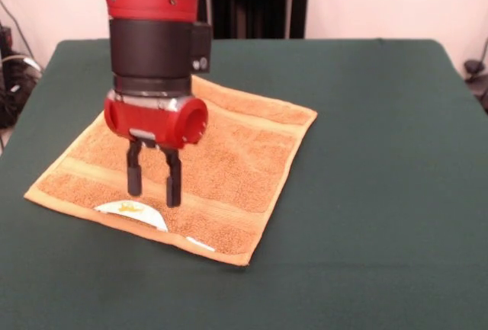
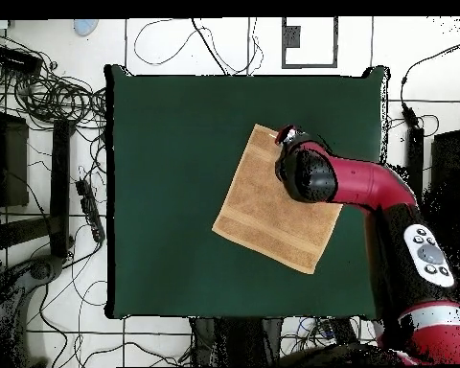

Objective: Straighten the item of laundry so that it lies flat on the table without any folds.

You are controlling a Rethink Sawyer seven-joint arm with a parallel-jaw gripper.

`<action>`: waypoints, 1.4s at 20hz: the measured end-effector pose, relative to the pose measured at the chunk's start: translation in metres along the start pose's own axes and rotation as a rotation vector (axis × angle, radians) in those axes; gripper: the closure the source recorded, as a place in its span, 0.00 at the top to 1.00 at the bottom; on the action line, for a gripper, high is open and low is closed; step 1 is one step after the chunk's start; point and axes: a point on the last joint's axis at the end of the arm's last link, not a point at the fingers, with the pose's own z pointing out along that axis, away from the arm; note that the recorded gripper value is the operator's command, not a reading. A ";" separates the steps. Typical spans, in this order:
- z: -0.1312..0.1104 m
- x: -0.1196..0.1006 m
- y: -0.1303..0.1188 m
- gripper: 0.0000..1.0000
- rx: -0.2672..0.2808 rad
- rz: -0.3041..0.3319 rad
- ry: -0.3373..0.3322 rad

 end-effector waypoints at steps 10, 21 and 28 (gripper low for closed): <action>-0.077 -0.028 -0.081 1.00 0.024 0.104 -0.018; -0.120 -0.026 -0.175 1.00 0.078 0.222 -0.009; -0.129 -0.004 -0.183 1.00 0.087 0.232 0.028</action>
